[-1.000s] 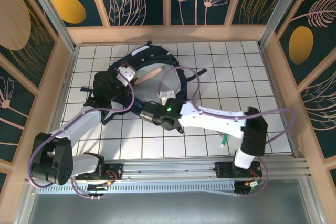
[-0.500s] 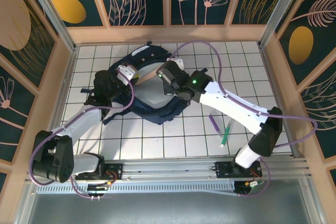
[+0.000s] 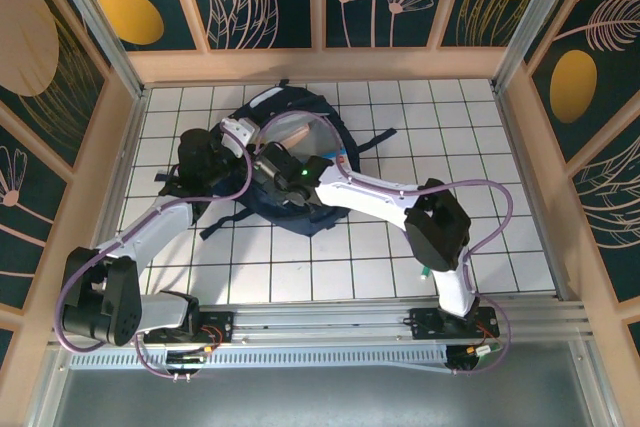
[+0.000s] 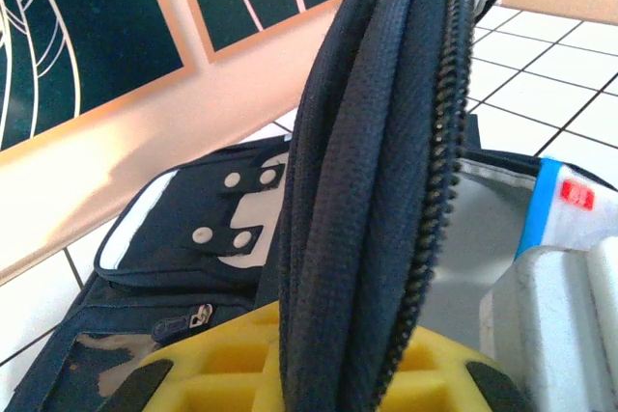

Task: Pack books, pencil case, and school supplies into a backpack

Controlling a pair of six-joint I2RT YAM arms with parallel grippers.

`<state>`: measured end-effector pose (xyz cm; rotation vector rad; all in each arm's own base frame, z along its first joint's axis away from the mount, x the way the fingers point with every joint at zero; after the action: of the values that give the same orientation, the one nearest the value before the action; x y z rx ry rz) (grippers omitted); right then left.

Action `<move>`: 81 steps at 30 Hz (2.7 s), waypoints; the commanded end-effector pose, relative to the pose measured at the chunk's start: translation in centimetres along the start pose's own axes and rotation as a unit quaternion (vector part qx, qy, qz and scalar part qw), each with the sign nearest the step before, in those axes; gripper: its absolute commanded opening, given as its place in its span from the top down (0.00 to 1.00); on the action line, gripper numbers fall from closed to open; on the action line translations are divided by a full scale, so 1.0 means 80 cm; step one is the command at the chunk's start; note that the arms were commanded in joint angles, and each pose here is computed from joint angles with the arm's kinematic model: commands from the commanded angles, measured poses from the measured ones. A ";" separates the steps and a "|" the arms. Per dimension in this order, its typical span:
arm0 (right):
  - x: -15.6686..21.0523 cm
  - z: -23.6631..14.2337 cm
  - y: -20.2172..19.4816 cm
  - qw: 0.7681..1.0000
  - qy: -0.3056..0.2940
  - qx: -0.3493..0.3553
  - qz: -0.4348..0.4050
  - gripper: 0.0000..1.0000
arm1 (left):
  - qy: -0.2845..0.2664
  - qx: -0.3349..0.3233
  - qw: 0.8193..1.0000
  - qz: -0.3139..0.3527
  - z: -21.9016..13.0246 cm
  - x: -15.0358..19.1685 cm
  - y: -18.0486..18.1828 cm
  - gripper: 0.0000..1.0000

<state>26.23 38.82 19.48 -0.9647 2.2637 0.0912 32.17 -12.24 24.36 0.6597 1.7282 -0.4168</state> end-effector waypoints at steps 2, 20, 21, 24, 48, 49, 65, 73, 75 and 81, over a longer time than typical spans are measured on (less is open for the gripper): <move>0.002 -0.008 0.001 0.999 -0.027 0.004 -0.039 0.66 | -0.062 0.019 0.998 -0.003 0.000 -0.040 -0.003 1.00; 0.114 -0.024 -0.081 0.775 0.062 -0.052 0.627 0.35 | -0.046 0.044 0.998 -0.001 -0.011 -0.022 -0.016 1.00; 0.111 -0.018 -0.083 0.776 0.063 -0.055 0.625 0.36 | -0.045 0.045 0.998 0.002 -0.012 -0.021 -0.016 1.00; 0.105 -0.001 -0.097 0.784 0.043 -0.035 0.619 0.44 | -0.042 0.047 0.998 0.006 -0.013 -0.021 -0.017 1.00; 0.089 -0.016 -0.158 0.807 0.022 0.030 0.589 0.64 | -0.044 0.048 0.998 0.016 -0.025 -0.028 -0.021 1.00; 0.090 -0.010 -0.157 0.807 0.027 0.031 0.588 0.64 | -0.043 0.047 0.998 0.016 -0.025 -0.027 -0.021 1.00; 0.068 0.035 -0.142 0.816 0.017 -0.052 0.576 0.76 | -0.046 0.042 0.998 0.014 -0.030 -0.029 -0.021 1.00; 0.052 0.055 -0.151 0.806 0.042 -0.059 0.588 0.49 | -0.047 0.048 0.998 0.007 -0.028 -0.027 -0.024 1.00; 0.060 0.039 -0.154 0.778 0.084 -0.039 0.621 0.36 | -0.046 0.050 0.998 0.007 -0.028 -0.026 -0.024 1.00; 0.086 0.006 -0.139 0.736 0.104 -0.050 0.667 0.30 | -0.037 0.047 0.998 0.023 -0.030 -0.021 -0.026 1.00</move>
<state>32.38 27.52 16.73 0.7185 2.6476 0.7434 30.07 -12.29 24.45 0.7125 1.7399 -0.4620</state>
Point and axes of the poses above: each hand's point on the last joint's axis, 136 mm out from that joint toward the fingers, its own z axis out along the fingers, its own y axis along the line the jaws close on, x = y × z, the point moved 8 cm from there along -z, back along the fingers, and after that the axes turned 4 degrees about -z, right-handed, at the moved point
